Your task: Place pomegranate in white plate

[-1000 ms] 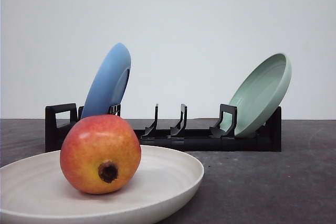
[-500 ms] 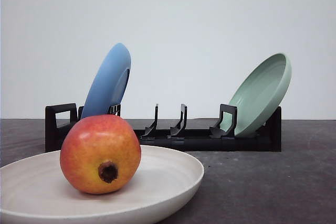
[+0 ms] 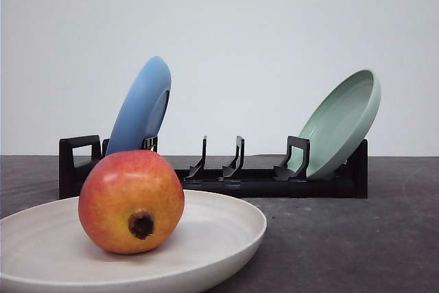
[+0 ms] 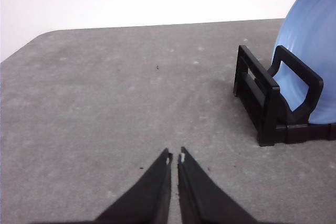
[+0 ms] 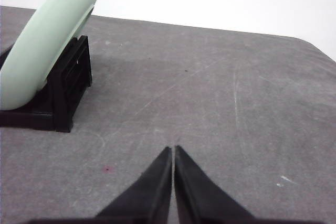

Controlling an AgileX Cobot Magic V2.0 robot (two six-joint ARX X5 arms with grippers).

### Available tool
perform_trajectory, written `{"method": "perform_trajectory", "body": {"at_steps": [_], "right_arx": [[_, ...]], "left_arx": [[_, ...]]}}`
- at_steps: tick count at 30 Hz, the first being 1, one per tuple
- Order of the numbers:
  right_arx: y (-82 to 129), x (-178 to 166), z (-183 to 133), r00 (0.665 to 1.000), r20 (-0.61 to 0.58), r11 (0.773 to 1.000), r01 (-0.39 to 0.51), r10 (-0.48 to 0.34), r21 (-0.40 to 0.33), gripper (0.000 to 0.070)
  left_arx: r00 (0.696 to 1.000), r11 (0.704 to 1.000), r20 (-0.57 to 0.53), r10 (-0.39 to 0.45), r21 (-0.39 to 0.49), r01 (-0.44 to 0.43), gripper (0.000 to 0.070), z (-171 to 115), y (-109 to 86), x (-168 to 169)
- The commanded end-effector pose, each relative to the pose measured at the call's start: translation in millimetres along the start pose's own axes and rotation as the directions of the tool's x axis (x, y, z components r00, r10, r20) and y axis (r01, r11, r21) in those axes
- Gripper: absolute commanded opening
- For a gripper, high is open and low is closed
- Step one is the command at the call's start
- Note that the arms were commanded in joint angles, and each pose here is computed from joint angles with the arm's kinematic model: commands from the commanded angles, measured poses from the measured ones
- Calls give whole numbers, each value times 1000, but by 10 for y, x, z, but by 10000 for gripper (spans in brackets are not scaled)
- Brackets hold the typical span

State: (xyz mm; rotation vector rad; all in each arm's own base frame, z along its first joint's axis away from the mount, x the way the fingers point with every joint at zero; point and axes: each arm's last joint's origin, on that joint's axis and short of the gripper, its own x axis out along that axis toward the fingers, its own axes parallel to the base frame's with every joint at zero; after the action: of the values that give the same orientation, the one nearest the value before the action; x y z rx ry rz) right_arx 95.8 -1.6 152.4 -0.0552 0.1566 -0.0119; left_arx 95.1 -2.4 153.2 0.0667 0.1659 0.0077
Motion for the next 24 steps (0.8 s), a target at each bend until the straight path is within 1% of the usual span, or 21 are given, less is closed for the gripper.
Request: {"method": "perform_trajectory", "body": {"at_steps": [1,24], "right_arx": [[0,4,-2,1000,9,1000,1,-1,-6,1],[0,4,-2,1000,9,1000,1,-1,-6,1]], "left_arx": [[1000,1000,-12,0,5,0,0,-38,-1,11],[1000,1000,-13,0,5,0,0,-38,-1,11]]}}
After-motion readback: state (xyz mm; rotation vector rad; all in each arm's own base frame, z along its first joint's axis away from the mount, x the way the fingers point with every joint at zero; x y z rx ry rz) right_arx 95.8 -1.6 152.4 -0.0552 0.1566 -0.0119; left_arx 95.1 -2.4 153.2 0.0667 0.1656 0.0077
